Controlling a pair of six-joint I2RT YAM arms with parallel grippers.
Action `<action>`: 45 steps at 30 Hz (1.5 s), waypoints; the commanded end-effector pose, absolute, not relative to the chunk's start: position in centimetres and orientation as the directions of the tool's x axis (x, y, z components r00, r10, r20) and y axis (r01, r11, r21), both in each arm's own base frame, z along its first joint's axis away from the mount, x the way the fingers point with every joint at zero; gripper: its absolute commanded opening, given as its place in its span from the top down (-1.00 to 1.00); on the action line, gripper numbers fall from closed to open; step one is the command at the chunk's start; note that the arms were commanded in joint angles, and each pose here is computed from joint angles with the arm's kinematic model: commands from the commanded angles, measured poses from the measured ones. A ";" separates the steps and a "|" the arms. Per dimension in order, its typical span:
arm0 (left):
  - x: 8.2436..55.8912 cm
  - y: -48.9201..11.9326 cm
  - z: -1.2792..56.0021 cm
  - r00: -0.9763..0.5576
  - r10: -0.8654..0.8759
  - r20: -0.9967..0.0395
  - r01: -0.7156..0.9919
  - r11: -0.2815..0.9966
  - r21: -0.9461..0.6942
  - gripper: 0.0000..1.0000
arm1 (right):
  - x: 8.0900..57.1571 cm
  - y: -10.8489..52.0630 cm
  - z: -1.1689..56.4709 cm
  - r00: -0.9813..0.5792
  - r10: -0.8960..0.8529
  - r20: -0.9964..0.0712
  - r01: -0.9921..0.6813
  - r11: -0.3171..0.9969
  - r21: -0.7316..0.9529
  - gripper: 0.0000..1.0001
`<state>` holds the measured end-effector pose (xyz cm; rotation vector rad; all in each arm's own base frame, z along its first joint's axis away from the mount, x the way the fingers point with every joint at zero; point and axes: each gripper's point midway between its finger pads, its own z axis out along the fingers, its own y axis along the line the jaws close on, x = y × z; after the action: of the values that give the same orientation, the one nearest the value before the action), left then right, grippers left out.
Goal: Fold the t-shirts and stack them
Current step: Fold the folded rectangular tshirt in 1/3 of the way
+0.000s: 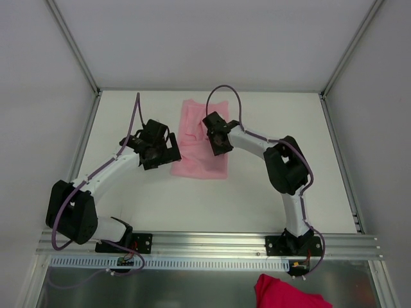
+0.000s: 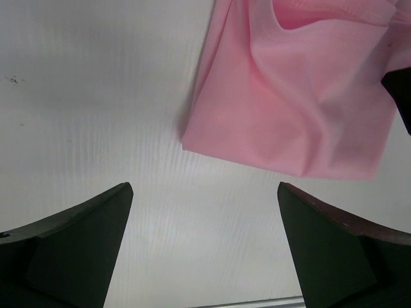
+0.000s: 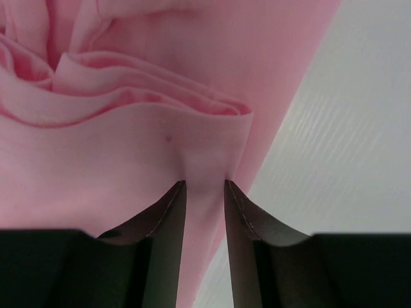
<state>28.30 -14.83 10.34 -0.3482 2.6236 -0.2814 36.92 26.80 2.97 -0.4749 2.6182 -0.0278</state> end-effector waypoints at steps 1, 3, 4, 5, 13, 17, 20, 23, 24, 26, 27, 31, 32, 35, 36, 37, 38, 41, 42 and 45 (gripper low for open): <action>27.3 -15.0 11.5 -0.843 -0.307 -0.442 -0.191 0.939 -0.287 -0.98 | 40.8 27.5 6.0 -0.768 -0.333 -0.546 -0.334 0.937 -0.101 0.32; 27.0 -14.9 11.4 -0.845 -0.302 -0.441 -0.189 0.940 -0.283 -0.97 | 41.7 26.5 5.8 -0.778 -0.312 -0.545 -0.309 0.946 -0.101 0.28; 26.9 -14.8 11.3 -0.847 -0.301 -0.437 -0.189 0.941 -0.282 -0.98 | 42.0 26.4 5.9 -0.778 -0.306 -0.548 -0.302 0.948 -0.101 0.27; 26.9 -14.8 11.3 -0.848 -0.301 -0.436 -0.189 0.941 -0.281 -0.97 | 42.5 26.1 6.1 -0.778 -0.299 -0.553 -0.294 0.951 -0.100 0.25; 27.4 -15.2 10.4 -0.865 -0.279 -0.418 -0.178 0.948 -0.264 -0.97 | 43.4 25.5 5.5 -0.795 -0.273 -0.541 -0.275 0.958 -0.079 0.19; 28.4 -16.1 9.7 -0.875 -0.257 -0.410 -0.150 0.950 -0.275 -0.97 | 43.3 25.7 4.9 -0.804 -0.263 -0.533 -0.274 0.960 -0.060 0.19; 29.0 -16.8 8.7 -0.896 -0.246 -0.371 -0.155 0.953 -0.259 -0.97 | 43.1 25.9 4.7 -0.810 -0.254 -0.528 -0.273 0.961 -0.043 0.19; 28.9 -16.6 7.3 -0.919 -0.244 -0.311 -0.187 0.961 -0.202 -0.98 | 43.0 26.1 4.8 -0.811 -0.250 -0.529 -0.274 0.961 -0.033 0.18; 28.4 -16.3 6.5 -0.930 -0.238 -0.281 -0.196 0.966 -0.171 -0.98 | 42.9 26.1 4.8 -0.812 -0.250 -0.527 -0.276 0.961 -0.031 0.18; 28.6 -15.7 6.6 -0.927 -0.240 -0.289 -0.216 0.970 -0.112 -0.97 | 42.9 26.1 4.9 -0.813 -0.253 -0.525 -0.279 0.960 -0.030 0.18; 28.6 -15.3 6.5 -0.927 -0.247 -0.282 -0.233 0.969 -0.083 -0.98 | 42.9 26.1 5.0 -0.811 -0.253 -0.528 -0.282 0.959 -0.027 0.18; 28.8 -15.4 6.1 -0.938 -0.237 -0.254 -0.233 0.971 -0.046 -0.91 | 42.9 26.5 5.6 -0.807 -0.257 -0.531 -0.297 0.955 -0.011 0.17; 28.8 -15.7 5.9 -0.938 -0.238 -0.251 -0.230 0.971 -0.059 -0.87 | 43.0 26.6 5.6 -0.807 -0.255 -0.532 -0.297 0.955 -0.008 0.17; 28.9 -16.5 5.6 -0.938 -0.240 -0.251 -0.220 0.970 -0.104 -0.53 | 42.9 26.6 5.7 -0.810 -0.255 -0.529 -0.298 0.955 -0.004 0.17; 28.6 -16.7 5.4 -0.940 -0.235 -0.247 -0.214 0.971 -0.108 -0.37 | 42.8 26.7 5.7 -0.811 -0.255 -0.527 -0.300 0.954 -0.001 0.17; 28.8 -16.9 5.4 -0.938 -0.235 -0.256 -0.210 0.970 -0.123 -0.32 | 42.8 26.7 5.8 -0.810 -0.255 -0.527 -0.301 0.954 0.001 0.17; 28.4 -17.1 5.2 -0.941 -0.230 -0.248 -0.203 0.970 -0.132 -0.24 | 42.8 26.7 5.7 -0.811 -0.257 -0.527 -0.301 0.953 -0.001 0.17; 28.3 -17.1 4.6 -0.940 -0.234 -0.248 -0.204 0.969 -0.141 0.14 | 42.9 26.6 6.1 -0.807 -0.256 -0.533 -0.302 0.953 -0.001 0.17; 28.2 -17.1 4.4 -0.941 -0.233 -0.245 -0.204 0.969 -0.138 0.14 | 42.9 26.6 6.1 -0.807 -0.256 -0.532 -0.303 0.953 0.000 0.17; 27.9 -16.9 3.6 -0.944 -0.234 -0.233 -0.209 0.969 -0.129 0.52 | 43.1 26.5 6.7 -0.804 -0.255 -0.537 -0.303 0.953 0.001 0.17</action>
<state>28.00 -16.34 3.72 -0.3280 2.8756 -0.1128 41.82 25.90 3.61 -0.4076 2.6064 0.0738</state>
